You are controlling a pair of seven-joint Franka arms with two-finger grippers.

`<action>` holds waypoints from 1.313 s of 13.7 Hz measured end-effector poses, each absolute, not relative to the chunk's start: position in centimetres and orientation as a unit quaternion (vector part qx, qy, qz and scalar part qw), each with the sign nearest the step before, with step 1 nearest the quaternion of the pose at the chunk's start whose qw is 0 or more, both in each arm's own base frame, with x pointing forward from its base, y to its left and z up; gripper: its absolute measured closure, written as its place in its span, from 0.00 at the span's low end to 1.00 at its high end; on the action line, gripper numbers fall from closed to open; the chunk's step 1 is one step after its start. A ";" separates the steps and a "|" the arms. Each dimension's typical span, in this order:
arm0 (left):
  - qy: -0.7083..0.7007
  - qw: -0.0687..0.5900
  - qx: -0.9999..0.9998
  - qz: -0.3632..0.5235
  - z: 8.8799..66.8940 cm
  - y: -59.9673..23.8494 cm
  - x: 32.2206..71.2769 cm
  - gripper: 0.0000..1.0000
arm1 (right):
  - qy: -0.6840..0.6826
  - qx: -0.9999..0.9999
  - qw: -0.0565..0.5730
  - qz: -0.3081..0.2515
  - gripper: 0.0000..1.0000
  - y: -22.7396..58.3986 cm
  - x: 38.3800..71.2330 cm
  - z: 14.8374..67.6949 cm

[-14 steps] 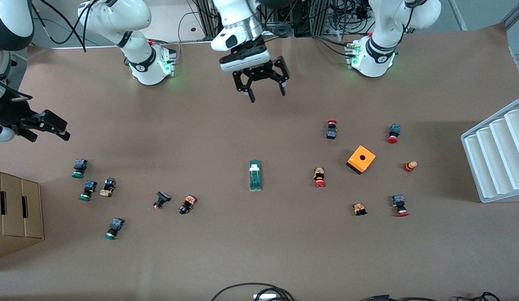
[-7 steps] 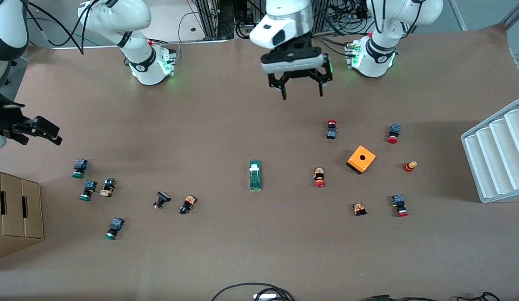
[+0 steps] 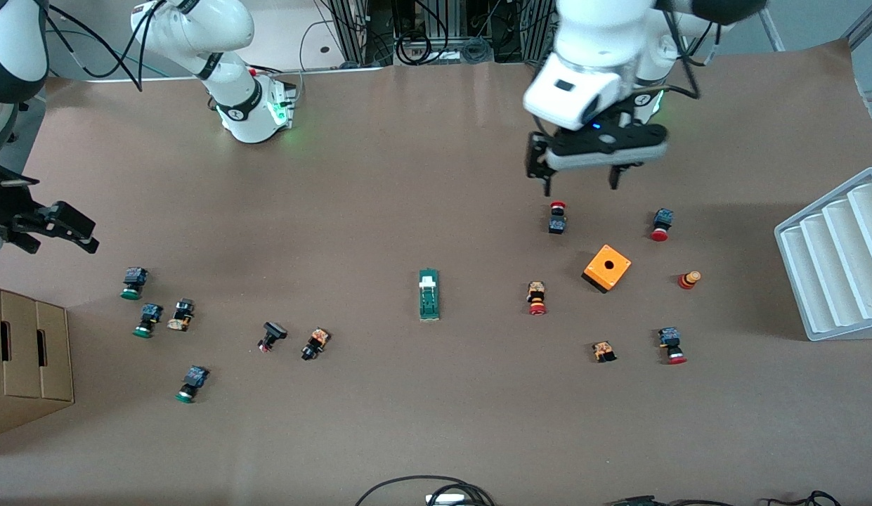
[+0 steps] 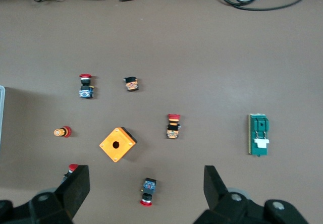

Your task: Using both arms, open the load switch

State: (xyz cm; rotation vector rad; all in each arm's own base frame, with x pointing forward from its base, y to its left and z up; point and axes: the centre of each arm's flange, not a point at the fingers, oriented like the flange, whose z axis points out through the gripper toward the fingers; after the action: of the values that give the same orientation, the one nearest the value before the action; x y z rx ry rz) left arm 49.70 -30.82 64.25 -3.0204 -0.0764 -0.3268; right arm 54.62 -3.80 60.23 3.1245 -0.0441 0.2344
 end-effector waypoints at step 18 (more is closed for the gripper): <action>-0.117 -0.021 -0.992 -0.053 63.9 1.3 58.9 0.00 | -0.005 0.997 0.008 0.073 0.00 -2.9 54.8 60.1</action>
State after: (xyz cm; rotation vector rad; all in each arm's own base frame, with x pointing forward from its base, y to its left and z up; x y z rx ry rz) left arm 58.91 1.33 63.87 -3.1573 -0.3722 -0.1679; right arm 54.75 -2.90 60.09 3.1179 -0.0151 0.2286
